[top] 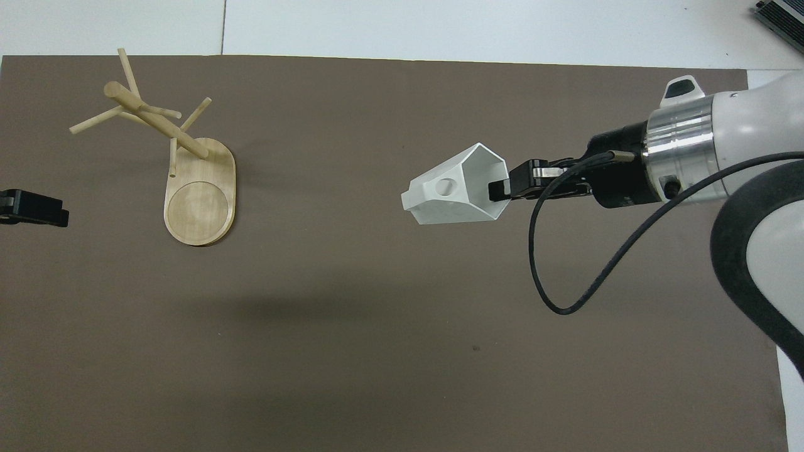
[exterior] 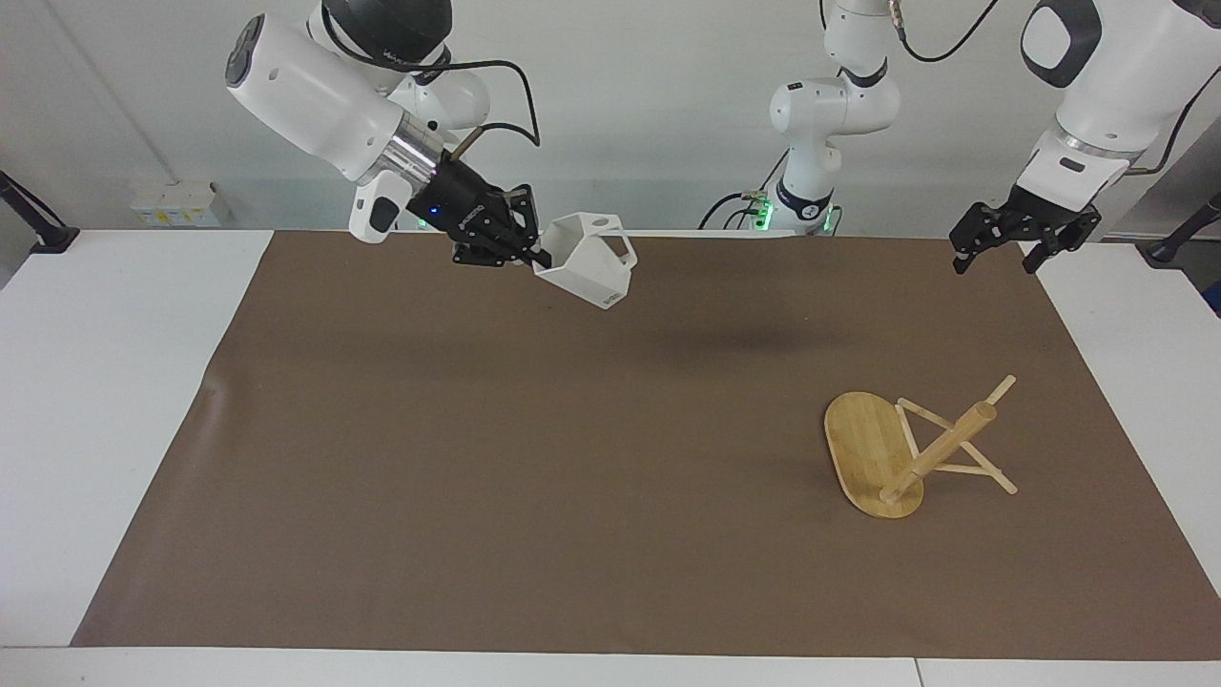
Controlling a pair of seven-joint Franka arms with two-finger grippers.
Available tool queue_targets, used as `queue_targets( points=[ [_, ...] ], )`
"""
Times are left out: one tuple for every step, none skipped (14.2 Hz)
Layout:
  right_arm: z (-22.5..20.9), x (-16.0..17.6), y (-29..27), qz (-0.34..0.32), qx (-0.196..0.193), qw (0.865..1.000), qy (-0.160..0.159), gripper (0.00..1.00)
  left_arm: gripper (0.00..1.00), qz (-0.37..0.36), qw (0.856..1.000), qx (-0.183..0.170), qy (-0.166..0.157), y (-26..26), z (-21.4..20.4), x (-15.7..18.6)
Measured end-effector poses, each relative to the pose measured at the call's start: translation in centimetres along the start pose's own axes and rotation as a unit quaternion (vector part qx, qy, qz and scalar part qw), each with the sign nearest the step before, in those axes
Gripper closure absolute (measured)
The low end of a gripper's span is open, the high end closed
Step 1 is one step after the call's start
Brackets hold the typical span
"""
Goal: Hang cup on rack
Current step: 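Carry the white cup toward the rack while the left gripper approaches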
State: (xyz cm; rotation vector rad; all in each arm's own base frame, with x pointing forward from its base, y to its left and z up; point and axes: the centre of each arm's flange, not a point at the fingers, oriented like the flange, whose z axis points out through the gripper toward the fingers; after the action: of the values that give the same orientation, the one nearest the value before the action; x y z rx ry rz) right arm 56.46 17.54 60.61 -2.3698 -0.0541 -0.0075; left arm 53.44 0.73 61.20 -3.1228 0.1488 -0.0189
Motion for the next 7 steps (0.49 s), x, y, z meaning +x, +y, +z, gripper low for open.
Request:
queue_targets(
  points=[
    [0.5,-0.3,-0.6,0.01,0.014,1.0,-0.01,0.93,0.0,0.023,1.0,-0.004,0.001,0.5,0.0,0.0],
    [1.0,-0.6,-1.1,0.014,0.026,0.999,-0.02,0.93,0.0,0.052,0.999,-0.016,0.003,1.1,0.0,0.1],
    [1.6,-0.8,-1.6,0.012,0.031,0.999,-0.028,0.93,0.0,0.081,0.996,-0.035,0.008,1.8,-0.1,0.2],
    [2.3,-1.2,-2.3,0.008,0.034,0.999,-0.035,0.93,0.0,0.112,0.992,-0.052,0.019,2.2,-0.3,0.3],
    [3.2,-1.6,-3.1,0.002,0.036,0.998,-0.044,0.93,0.0,0.149,0.986,-0.066,0.034,2.5,-0.5,0.6],
    [4.1,-2.0,-3.7,-0.002,0.037,0.998,-0.052,0.93,0.0,0.183,0.979,-0.077,0.047,2.7,-0.6,0.7],
    [4.8,-2.3,-4.2,-0.004,0.037,0.998,-0.06,0.93,0.0,0.214,0.971,-0.091,0.059,3.0,-0.8,0.8]
  ],
)
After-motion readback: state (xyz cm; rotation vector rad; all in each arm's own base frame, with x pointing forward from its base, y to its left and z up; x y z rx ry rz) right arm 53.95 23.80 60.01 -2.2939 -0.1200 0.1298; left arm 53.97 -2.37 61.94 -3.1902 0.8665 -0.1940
